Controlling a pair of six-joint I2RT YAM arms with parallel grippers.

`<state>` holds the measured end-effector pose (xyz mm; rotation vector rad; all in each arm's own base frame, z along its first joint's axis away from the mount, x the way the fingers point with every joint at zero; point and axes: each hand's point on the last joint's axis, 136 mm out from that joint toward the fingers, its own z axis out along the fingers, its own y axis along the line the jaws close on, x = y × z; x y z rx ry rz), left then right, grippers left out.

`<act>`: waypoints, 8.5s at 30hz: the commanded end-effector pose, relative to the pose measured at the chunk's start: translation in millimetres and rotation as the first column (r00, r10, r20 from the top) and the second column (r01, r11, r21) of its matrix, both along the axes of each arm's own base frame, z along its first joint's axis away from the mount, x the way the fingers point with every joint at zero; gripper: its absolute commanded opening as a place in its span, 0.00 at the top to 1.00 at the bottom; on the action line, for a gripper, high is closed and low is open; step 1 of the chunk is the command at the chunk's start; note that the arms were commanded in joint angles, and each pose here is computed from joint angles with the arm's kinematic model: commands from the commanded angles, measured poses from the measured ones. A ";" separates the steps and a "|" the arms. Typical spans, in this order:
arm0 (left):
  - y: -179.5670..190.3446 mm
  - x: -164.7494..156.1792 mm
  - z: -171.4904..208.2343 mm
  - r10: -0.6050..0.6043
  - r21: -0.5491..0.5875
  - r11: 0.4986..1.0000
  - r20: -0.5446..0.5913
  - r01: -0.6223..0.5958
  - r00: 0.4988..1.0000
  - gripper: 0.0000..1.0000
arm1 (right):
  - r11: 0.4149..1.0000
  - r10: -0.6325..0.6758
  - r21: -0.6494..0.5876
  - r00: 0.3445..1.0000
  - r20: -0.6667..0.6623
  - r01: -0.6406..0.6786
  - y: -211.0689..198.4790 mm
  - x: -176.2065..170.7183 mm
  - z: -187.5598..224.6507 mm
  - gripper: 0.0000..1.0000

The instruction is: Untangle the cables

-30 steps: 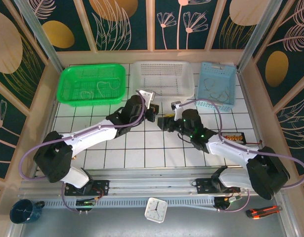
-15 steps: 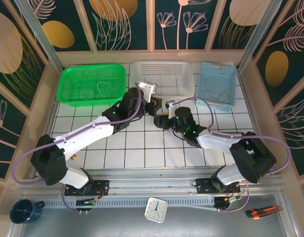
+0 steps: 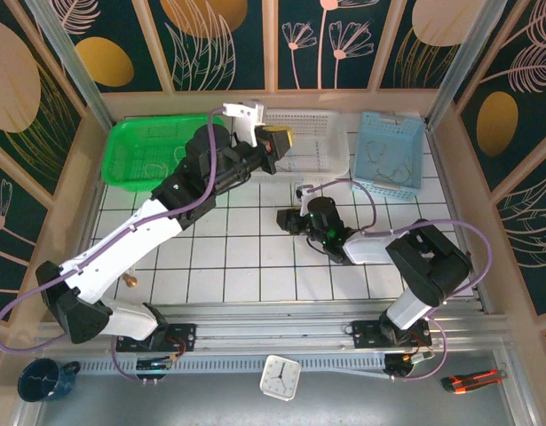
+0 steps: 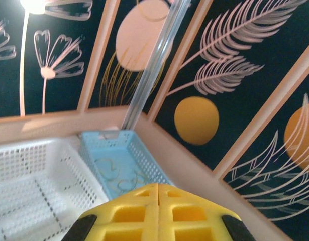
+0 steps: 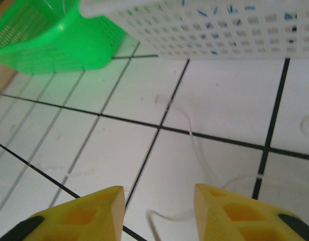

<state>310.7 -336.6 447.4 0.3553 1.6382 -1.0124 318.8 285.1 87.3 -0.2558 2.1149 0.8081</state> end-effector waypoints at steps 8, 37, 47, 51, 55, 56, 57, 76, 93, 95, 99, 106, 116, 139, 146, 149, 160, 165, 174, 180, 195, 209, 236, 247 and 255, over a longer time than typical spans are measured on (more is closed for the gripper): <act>18.6 -7.3 82.0 0.057 -0.075 0.996 0.126 -0.048 0.990 1.00 | 0.998 -0.067 0.006 0.997 -0.043 0.068 -11.6 -3.0 -29.1 0.67; 48.7 114.2 102.3 0.368 -0.019 0.927 0.234 -0.374 0.900 1.00 | 0.994 -0.043 0.102 0.999 -0.019 0.045 -18.3 -22.5 21.9 0.47; 37.3 192.6 27.6 0.439 0.127 0.875 0.197 -0.466 0.877 1.00 | 0.988 -0.129 0.083 0.992 0.010 0.128 -42.4 -15.6 63.6 0.46; 30.6 218.6 -10.6 0.447 0.175 0.864 0.168 -0.473 0.879 1.00 | 0.977 -0.193 0.096 0.981 -0.008 0.193 -65.4 -12.1 75.2 0.45; 20.4 242.2 -54.1 0.439 0.228 0.859 0.135 -0.459 0.888 1.00 | 0.964 -0.233 0.128 0.972 -0.022 0.234 -85.2 -9.9 86.9 0.44; 18.0 248.1 -66.5 0.438 0.247 0.856 0.123 -0.455 0.890 1.00 | 0.962 -0.237 0.134 0.971 -0.022 0.237 -88.2 -9.9 90.4 0.44; 17.4 252.5 -74.2 0.437 0.260 0.854 0.115 -0.451 0.892 1.00 | 0.962 -0.234 0.137 0.972 -0.021 0.235 -88.6 -11.0 93.1 0.44; 35.6 213.6 -50.3 0.395 0.223 0.893 0.028 -0.391 0.918 0.01 | 0.980 -0.177 0.076 0.979 -0.099 0.185 -75.0 -8.2 74.2 0.44; 114.4 73.9 -159.7 0.390 0.095 0.921 -0.198 -0.378 0.899 0.01 | 0.989 -0.064 -0.143 0.982 -0.178 0.039 -18.6 6.8 18.0 0.50; 123.8 61.6 -177.5 0.401 0.085 0.916 -0.238 -0.392 0.885 0.01 | 0.982 -0.033 -0.190 0.986 -0.160 0.002 -9.2 10.7 13.6 0.49; 145.5 43.7 -200.7 0.449 0.062 0.890 -0.293 -0.452 0.844 0.01 | 0.956 0.018 -0.288 0.989 -0.146 -0.060 7.2 20.7 -1.2 0.47; 169.5 29.8 -208.0 0.488 0.017 0.858 -0.339 -0.514 0.804 0.01 | 0.912 0.080 -0.386 0.982 -0.172 -0.142 31.1 29.1 -32.1 0.48; 168.1 21.1 -208.8 0.454 -0.005 0.872 -0.368 -0.490 0.812 0.01 | 0.889 0.095 -0.426 0.979 -0.180 -0.165 44.3 36.7 -57.9 0.60; 148.9 16.6 -207.6 0.336 -0.097 0.905 -0.432 -0.414 0.837 0.01 | 0.944 0.321 -0.101 0.944 0.075 -0.314 64.3 17.9 84.6 1.00; 139.9 18.2 -199.8 0.279 -0.162 0.909 -0.446 -0.383 0.850 0.01 | 0.914 0.369 0.116 0.915 0.162 -0.389 48.4 4.5 136.8 1.00; 133.9 19.9 -195.0 0.247 -0.194 0.911 -0.451 -0.365 0.858 0.01 | 0.883 0.389 0.195 0.898 0.207 -0.427 39.5 -4.0 155.4 1.00; 104.2 31.2 -178.1 0.090 -0.327 0.906 -0.473 -0.270 0.876 0.02 | 0.785 0.479 0.302 0.838 0.260 -0.542 36.4 -31.0 178.8 1.00; 93.7 37.5 -170.4 0.050 -0.348 0.907 -0.471 -0.237 0.881 0.03 | 0.780 0.486 0.304 0.835 0.257 -0.547 37.7 -30.6 177.5 1.00; 81.7 35.4 -161.4 -0.056 -0.434 0.883 -0.478 -0.181 0.877 0.07 | 0.792 0.491 0.280 0.839 0.235 -0.542 45.8 -28.1 167.8 1.00; 78.3 25.3 -161.9 -0.143 -0.508 0.850 -0.482 -0.143 0.864 0.07 | 0.797 0.492 0.269 0.840 0.230 -0.541 52.2 -24.0 166.3 1.00; 72.0 18.5 -168.3 -0.212 -0.546 0.831 -0.491 -0.108 0.845 0.07 | 0.781 0.524 0.265 0.824 0.215 -0.565 74.8 -24.1 162.1 1.00; 83.3 38.1 -159.8 -0.075 -0.489 0.852 -0.467 -0.187 0.881 0.29 | 0.754 0.565 0.258 0.797 0.214 -0.604 77.0 -61.8 163.1 1.00; 81.2 33.3 -55.4 -0.115 -0.550 0.833 -0.282 -0.062 0.953 1.00 | 0.778 0.545 0.308 0.832 0.102 -0.547 105.6 -47.1 101.8 0.76; 86.0 28.7 16.8 -0.070 -0.532 0.847 -0.150 -0.021 0.986 1.00 | 0.795 0.488 0.373 0.870 0.072 -0.478 126.9 -21.3 79.3 0.77; 115.4 54.5 41.1 0.142 -0.415 0.895 -0.085 -0.164 0.986 1.00 | 0.813 0.472 0.357 0.880 0.058 -0.460 114.8 -27.8 76.3 0.77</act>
